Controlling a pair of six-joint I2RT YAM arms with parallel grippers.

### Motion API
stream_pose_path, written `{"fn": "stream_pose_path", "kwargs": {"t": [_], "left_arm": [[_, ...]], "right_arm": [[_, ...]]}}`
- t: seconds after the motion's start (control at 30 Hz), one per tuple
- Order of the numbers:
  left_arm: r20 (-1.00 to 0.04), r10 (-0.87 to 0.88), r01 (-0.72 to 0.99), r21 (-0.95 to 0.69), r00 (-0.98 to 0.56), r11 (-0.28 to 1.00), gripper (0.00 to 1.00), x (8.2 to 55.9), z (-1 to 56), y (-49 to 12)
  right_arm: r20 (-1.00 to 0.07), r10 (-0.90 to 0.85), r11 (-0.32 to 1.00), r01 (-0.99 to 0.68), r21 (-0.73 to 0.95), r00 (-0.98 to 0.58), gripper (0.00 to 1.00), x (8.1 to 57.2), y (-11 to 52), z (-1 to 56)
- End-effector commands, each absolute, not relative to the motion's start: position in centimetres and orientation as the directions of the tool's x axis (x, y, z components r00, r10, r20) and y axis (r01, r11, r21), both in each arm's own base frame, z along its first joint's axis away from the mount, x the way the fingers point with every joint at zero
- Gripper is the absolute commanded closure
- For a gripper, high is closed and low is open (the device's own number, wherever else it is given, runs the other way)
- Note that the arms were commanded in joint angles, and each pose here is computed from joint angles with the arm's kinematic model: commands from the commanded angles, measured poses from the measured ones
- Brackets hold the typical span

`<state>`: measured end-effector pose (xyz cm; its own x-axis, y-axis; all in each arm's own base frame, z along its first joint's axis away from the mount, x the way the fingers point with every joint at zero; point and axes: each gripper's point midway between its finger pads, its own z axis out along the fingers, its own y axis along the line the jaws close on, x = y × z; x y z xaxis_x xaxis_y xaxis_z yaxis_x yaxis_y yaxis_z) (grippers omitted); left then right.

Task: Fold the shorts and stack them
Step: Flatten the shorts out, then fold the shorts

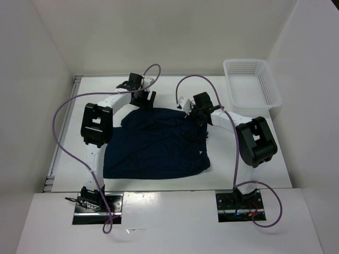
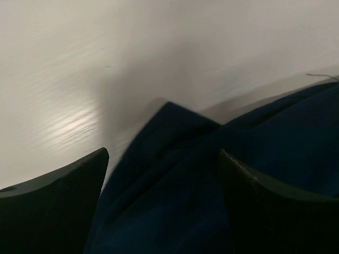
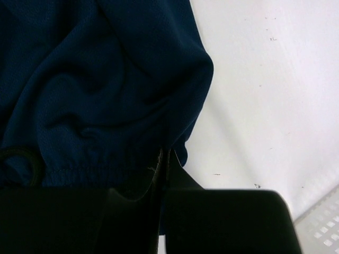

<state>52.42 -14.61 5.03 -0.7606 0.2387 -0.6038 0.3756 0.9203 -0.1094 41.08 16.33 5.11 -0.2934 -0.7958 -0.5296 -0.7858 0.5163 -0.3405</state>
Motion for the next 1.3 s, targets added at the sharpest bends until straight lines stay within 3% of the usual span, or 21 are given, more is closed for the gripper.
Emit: {"fn": "stream_pose_path", "kwargs": {"t": [0.0,0.17,0.27,0.3,0.33,0.4,0.47,0.7,0.87,1.1,1.27], "left_arm": [[-0.655,0.246,0.378,-0.066,-0.715,0.923,0.10,54.7,4.8,-15.4],[-0.615,0.268,0.367,-0.039,-0.742,0.929,0.16,54.7,1.6,-15.7],[-0.572,0.284,0.380,-0.054,-0.769,0.923,0.34,53.5,-0.1,-16.2],[-0.559,0.286,0.384,-0.063,-0.778,0.921,0.41,53.0,-0.3,-16.2],[-0.559,0.286,0.384,-0.064,-0.778,0.921,0.61,53.0,-0.3,-16.2],[-0.551,0.287,0.383,-0.065,-0.783,0.921,0.86,52.8,-0.3,-16.2],[-0.569,0.284,0.377,-0.049,-0.772,0.925,1.00,53.2,0.9,-16.0],[-0.798,0.183,0.278,0.020,-0.575,0.960,1.00,59.8,14.7,-12.0],[-0.869,0.135,0.193,0.047,-0.477,0.980,1.00,59.9,22.8,-7.8],[-0.829,0.137,0.123,0.083,-0.542,0.989,1.00,53.4,22.0,-5.1],[-0.700,0.148,0.097,0.113,-0.699,0.989,1.00,46.0,15.0,-3.0]], "right_arm": [[-0.559,-0.786,0.513,-0.784,-0.351,-0.264,1.00,41.1,17.0,6.8],[-0.564,-0.784,0.510,-0.788,-0.345,-0.261,1.00,41.1,17.2,7.0],[-0.564,-0.784,0.510,-0.788,-0.345,-0.260,1.00,41.1,17.2,7.0],[-0.559,-0.786,0.513,-0.783,-0.352,-0.264,1.00,41.1,17.0,7.0],[-0.559,-0.786,0.513,-0.783,-0.352,-0.264,1.00,41.1,17.0,7.0],[-0.559,-0.786,0.517,-0.775,-0.363,-0.263,1.00,41.4,16.9,7.2],[-0.565,-0.784,0.526,-0.758,-0.386,-0.257,1.00,42.1,16.9,7.8],[-0.625,-0.752,0.612,-0.572,-0.546,-0.209,1.00,48.0,16.5,13.1],[-0.615,-0.768,0.597,-0.546,-0.588,-0.178,1.00,48.6,16.2,14.6],[-0.614,-0.776,0.563,-0.601,-0.567,-0.148,1.00,46.3,16.3,15.4],[-0.571,-0.811,0.494,-0.669,-0.556,-0.124,1.00,43.0,16.3,13.8]]}}
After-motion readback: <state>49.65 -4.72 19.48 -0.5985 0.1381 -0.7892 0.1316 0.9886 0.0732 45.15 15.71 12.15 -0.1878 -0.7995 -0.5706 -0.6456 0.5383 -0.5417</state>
